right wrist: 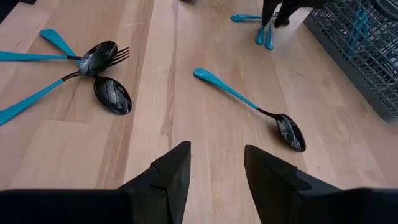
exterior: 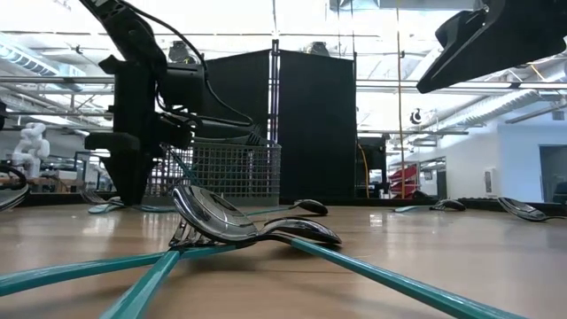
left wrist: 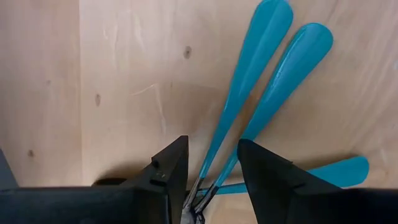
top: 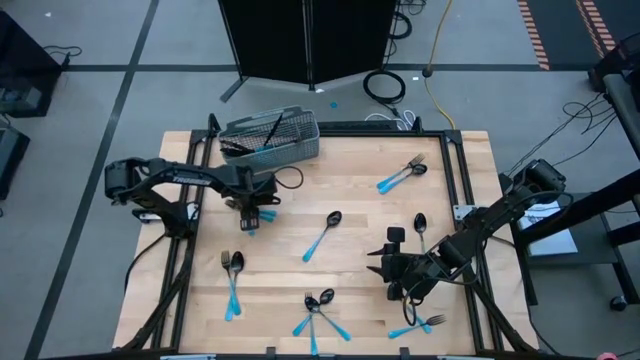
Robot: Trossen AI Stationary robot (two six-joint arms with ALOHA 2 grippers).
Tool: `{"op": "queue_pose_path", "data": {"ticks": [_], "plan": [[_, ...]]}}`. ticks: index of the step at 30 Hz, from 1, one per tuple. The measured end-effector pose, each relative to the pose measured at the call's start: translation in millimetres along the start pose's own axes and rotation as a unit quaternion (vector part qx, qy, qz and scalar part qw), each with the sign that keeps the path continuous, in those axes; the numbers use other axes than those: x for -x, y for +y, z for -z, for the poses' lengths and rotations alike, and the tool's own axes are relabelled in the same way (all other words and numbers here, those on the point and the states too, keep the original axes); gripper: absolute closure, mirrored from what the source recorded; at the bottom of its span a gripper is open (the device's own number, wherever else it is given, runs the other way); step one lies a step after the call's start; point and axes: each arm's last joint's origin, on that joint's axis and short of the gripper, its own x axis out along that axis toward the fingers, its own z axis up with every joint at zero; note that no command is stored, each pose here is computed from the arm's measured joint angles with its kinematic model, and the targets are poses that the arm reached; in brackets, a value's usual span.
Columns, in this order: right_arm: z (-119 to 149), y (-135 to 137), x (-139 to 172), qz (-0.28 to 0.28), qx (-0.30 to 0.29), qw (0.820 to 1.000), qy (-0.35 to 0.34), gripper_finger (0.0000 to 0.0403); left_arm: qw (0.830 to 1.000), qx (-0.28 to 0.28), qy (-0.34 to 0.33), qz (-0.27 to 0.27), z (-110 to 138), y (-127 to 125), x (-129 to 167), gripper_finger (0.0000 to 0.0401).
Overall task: Sort silverware
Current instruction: Put the blue fork into the silverware basket
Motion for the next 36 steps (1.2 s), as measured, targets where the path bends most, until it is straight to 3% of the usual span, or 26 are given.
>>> {"op": "queue_pose_path", "data": {"ticks": [9, 20, 36], "plan": [[0.0, 0.0, 0.0, 0.0, 0.0, 1.0, 0.0, 0.0259, 1.0, -0.016, -0.001, 0.009, 0.0, -0.5, -0.7, 0.0273], [0.1, 0.0, 0.0, 0.0, 0.002, 1.0, 0.0, 0.0259, 1.0, -0.017, 0.0, 0.024, 0.6, -1.5, -1.1, 0.0393], [0.1, -0.2, 0.0, 0.003, 0.009, 1.0, 0.0, 0.0259, 0.999, -0.035, -0.013, 0.02, -7.4, -0.1, 5.1, 0.04]]}}
